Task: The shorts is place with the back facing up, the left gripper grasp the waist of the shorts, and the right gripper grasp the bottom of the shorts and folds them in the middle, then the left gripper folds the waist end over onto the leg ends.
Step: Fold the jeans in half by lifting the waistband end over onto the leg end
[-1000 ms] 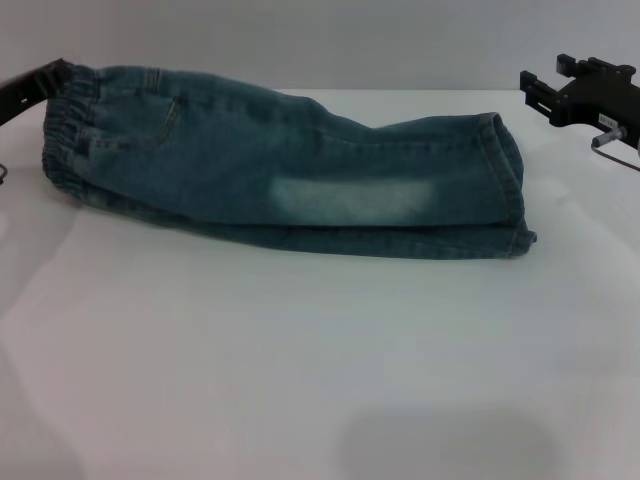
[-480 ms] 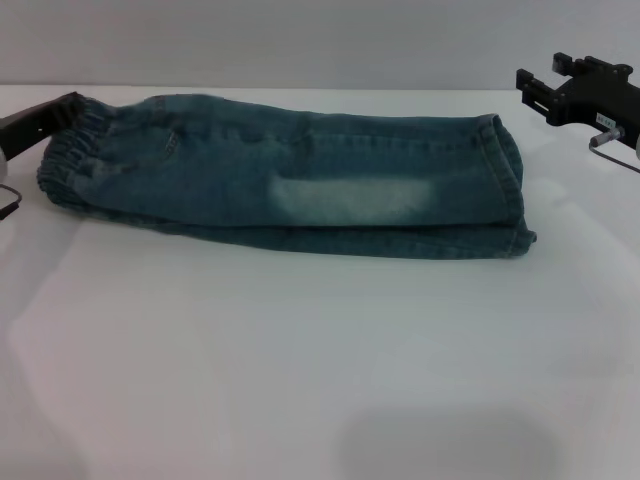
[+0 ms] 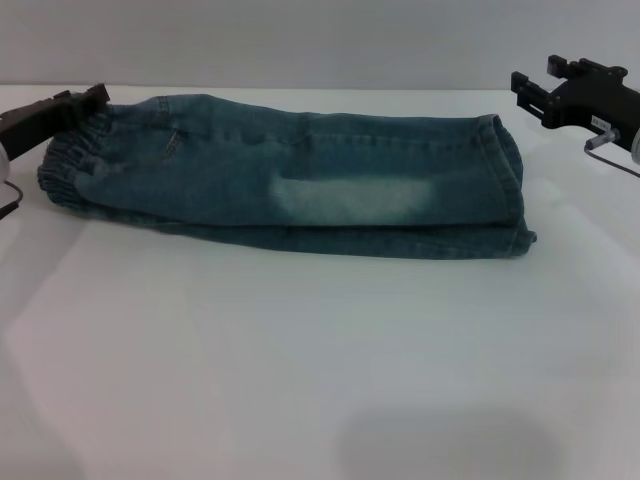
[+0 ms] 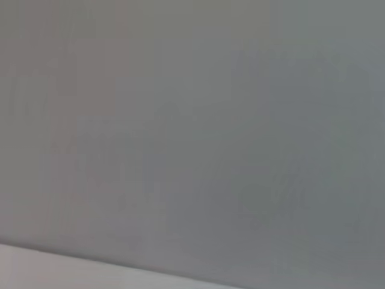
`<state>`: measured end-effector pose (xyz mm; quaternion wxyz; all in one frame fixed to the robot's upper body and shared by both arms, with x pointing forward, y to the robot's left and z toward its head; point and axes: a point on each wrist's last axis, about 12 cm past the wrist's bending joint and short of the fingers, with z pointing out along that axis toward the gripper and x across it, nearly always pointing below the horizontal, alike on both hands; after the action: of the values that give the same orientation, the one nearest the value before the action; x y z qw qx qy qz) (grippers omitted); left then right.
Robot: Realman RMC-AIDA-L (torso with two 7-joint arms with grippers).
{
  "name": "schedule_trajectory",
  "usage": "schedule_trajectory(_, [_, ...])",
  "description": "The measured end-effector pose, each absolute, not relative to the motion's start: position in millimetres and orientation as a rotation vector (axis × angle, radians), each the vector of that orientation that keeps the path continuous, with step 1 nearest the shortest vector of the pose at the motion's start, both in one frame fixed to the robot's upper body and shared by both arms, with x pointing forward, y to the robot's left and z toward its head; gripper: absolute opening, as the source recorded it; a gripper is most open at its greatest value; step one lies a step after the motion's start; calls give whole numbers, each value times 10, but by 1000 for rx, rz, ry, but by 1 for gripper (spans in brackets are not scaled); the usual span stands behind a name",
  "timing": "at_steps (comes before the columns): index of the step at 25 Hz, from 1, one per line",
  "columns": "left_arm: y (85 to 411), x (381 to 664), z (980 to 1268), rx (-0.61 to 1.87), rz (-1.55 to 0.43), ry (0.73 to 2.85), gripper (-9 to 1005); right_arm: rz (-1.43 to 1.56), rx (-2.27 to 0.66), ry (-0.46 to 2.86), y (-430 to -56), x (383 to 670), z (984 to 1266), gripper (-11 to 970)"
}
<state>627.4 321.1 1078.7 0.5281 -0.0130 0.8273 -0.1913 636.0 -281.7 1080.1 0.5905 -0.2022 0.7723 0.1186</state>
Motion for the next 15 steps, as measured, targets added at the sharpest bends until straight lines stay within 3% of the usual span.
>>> schedule_trajectory(9, [3390,6085,10875,-24,-505,1805,626,300,-488,1780,-2767,6373,10830,531])
schedule_trajectory(15, [3478,5934,10787,11,-489,1808,804,313,-501,1764,-2725,6399,10868,531])
